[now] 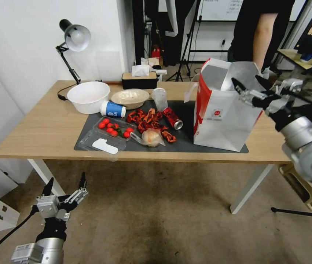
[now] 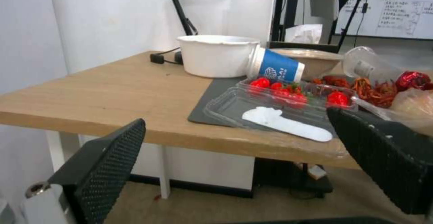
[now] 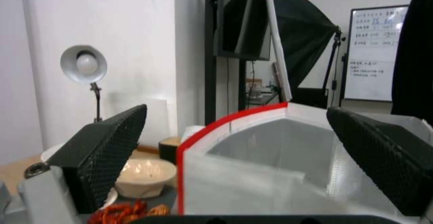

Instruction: Pick up the food delivery bag from the floor and place it on the table.

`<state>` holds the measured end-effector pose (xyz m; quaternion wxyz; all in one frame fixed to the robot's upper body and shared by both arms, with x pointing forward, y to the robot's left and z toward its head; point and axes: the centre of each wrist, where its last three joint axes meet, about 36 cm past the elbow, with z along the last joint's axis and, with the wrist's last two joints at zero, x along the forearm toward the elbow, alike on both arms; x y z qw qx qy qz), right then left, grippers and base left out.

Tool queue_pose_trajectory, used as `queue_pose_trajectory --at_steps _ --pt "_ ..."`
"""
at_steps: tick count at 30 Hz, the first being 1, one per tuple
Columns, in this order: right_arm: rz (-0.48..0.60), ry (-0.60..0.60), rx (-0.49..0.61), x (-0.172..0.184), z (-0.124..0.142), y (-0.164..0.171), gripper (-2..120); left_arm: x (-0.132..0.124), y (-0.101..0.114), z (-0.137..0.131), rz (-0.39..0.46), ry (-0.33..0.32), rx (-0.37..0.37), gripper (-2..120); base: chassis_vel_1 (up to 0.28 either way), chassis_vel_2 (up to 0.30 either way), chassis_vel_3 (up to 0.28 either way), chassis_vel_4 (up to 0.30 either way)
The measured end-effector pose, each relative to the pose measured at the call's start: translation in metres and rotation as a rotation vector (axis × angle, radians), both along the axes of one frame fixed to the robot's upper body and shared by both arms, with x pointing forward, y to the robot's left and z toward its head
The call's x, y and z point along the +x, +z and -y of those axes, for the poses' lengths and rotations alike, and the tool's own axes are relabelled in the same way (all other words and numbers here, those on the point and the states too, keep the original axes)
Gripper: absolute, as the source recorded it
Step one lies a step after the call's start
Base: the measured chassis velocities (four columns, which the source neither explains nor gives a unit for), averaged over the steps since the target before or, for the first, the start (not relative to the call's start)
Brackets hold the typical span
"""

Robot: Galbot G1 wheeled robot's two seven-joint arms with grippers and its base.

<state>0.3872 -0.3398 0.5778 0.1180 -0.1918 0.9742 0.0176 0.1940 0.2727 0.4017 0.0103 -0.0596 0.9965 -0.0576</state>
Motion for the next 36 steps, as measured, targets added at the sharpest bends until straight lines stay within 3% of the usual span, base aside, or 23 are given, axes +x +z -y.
queue_pose_trajectory --at_steps 10,14,26,36 --pt "0.003 -0.069 -0.034 -0.041 -0.024 -0.053 100 0.0 0.0 -0.002 0.002 0.003 -0.003 100 0.0 0.0 0.0 0.0" --pt "-0.004 -0.086 -0.025 -0.048 -0.024 -0.065 100 -0.001 -0.001 -0.002 0.0 0.002 -0.004 100 0.0 0.0 0.0 0.0" --pt "-0.106 -0.249 0.035 -0.086 -0.004 -0.148 100 0.002 -0.005 -0.004 -0.003 -0.014 -0.006 100 0.0 0.0 0.0 0.0" --pt "-0.198 -0.295 0.116 -0.115 -0.01 -0.188 100 0.002 -0.008 -0.004 -0.011 -0.022 0.001 100 0.0 0.0 0.0 0.0"
